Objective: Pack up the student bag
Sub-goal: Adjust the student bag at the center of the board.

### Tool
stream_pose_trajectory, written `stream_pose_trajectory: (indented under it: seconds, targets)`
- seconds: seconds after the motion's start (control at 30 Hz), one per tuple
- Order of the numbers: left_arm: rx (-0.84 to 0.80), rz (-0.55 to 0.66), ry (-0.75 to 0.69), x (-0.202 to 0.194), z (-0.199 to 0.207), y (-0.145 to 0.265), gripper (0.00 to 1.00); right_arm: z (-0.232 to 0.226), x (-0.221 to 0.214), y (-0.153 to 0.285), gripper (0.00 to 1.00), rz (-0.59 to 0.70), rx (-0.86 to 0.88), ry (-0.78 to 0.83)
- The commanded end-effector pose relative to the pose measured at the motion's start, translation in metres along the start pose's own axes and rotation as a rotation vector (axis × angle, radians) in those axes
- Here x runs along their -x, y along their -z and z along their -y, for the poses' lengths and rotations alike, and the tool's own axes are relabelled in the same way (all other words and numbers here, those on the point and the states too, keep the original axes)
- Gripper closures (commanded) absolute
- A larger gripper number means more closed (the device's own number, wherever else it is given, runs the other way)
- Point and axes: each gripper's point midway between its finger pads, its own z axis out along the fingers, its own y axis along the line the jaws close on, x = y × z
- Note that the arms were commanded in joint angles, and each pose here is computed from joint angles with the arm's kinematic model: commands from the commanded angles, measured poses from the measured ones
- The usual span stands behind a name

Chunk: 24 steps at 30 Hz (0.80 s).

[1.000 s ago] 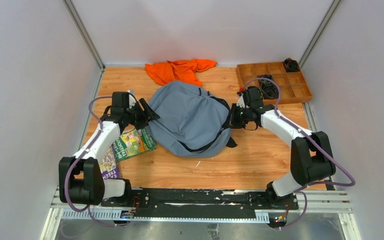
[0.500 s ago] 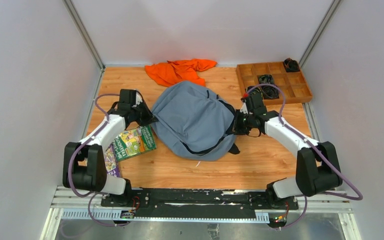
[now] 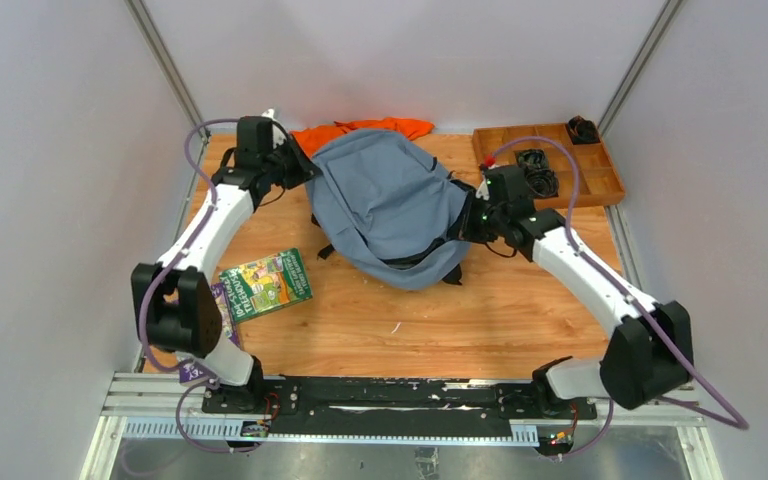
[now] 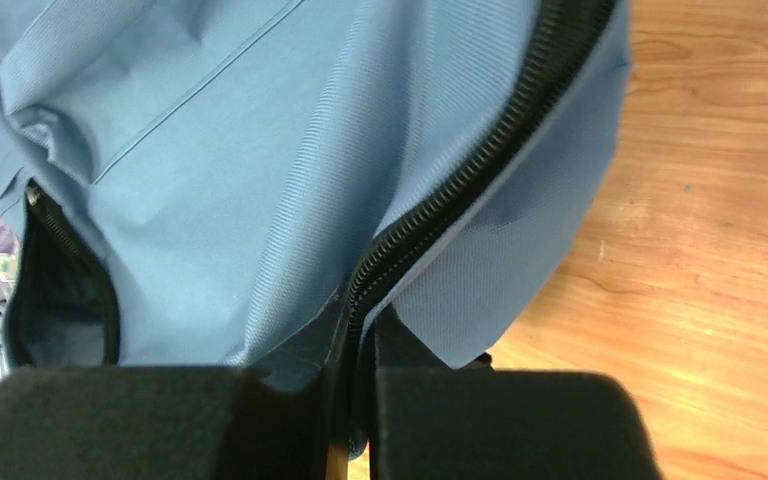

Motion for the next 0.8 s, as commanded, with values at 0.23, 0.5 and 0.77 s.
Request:
stream_pose_trajectory:
  seconds: [0.23, 0.5, 0.77]
  targets:
    - [0.415, -0.082, -0.134, -0.043, -0.094, 0.034, 0.31, 0.017, -0.038, -0.027, 0.30, -0.089, -0.092, 0.029]
    - [0.688, -0.016, -0.089, -0.082, -0.148, 0.108, 0.28, -0.039, 0.013, 0.013, 0.26, 0.037, 0.023, 0.151]
    - [0.749, -0.029, -0.022, -0.120, -0.167, 0.125, 0.30, -0.065, -0.010, -0.008, 0.26, -0.039, 0.081, 0.208]
